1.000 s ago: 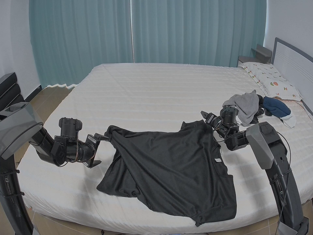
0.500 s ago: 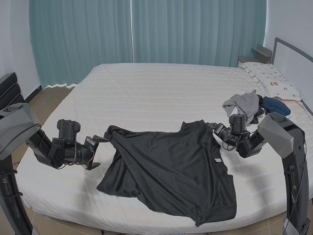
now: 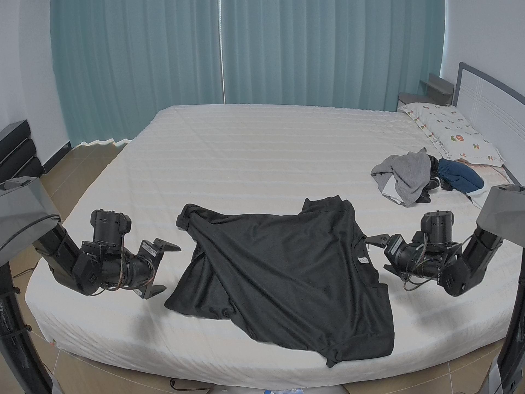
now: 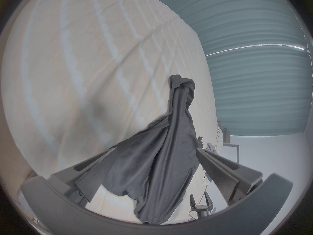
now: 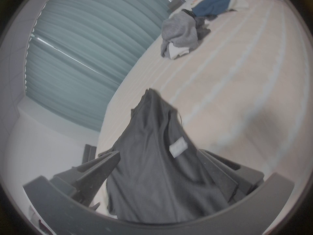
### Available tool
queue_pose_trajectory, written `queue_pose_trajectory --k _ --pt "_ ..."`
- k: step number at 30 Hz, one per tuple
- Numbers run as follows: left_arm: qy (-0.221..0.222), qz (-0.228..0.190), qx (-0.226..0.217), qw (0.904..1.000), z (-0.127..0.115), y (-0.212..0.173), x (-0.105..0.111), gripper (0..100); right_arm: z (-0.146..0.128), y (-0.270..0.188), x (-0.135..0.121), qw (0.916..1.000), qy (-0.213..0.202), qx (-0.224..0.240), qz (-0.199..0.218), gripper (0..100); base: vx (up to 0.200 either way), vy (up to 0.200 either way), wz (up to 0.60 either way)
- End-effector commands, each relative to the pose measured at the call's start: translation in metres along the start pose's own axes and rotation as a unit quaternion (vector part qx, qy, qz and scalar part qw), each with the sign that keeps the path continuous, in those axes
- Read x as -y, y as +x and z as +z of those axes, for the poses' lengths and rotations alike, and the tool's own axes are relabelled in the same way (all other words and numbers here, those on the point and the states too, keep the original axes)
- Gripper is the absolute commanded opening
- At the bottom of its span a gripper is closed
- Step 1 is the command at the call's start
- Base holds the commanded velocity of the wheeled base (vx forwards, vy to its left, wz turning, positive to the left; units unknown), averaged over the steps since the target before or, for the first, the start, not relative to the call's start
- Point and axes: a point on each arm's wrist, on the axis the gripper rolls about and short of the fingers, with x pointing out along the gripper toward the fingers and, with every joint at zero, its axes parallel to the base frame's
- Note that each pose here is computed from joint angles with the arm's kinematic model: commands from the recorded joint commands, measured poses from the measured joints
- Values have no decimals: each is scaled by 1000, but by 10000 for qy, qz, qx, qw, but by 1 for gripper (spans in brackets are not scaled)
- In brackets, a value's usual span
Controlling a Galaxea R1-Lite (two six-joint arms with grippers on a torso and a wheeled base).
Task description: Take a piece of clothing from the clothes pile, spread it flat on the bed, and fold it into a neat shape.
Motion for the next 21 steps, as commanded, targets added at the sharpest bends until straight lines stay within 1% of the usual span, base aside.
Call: queue_pose_trajectory --k 1,4,7,11,14,16,18,21 --pt "68 97 -73 9999 -9 -4 -5 100 -7 -26 -1 9997 124 -141 125 100 0 0 0" --pt "224 182 -40 9996 -9 0 -8 100 -10 -23 5 9997 152 -188 24 100 0 0 0" --pt "597 342 35 9976 -15 6 -11 100 -11 -21 8 9996 172 -210 -31 100 0 0 0" --pt "917 581 149 9940 -19 15 -17 100 -10 -22 7 9997 141 -174 -21 100 0 0 0" --pt "1170 741 210 9901 -26 25 -18 100 -10 -22 6 9998 135 -176 -12 100 0 0 0" --pt "1314 824 332 9873 -31 32 -16 100 -11 -22 6 9997 127 -188 -6 100 0 0 0" --pt "1381 881 459 9854 -31 38 -15 100 -12 -22 6 9997 127 -196 -19 100 0 0 0" --pt "1398 829 583 9850 -26 49 -8 100 -12 -23 5 9998 83 -181 14 100 0 0 0"
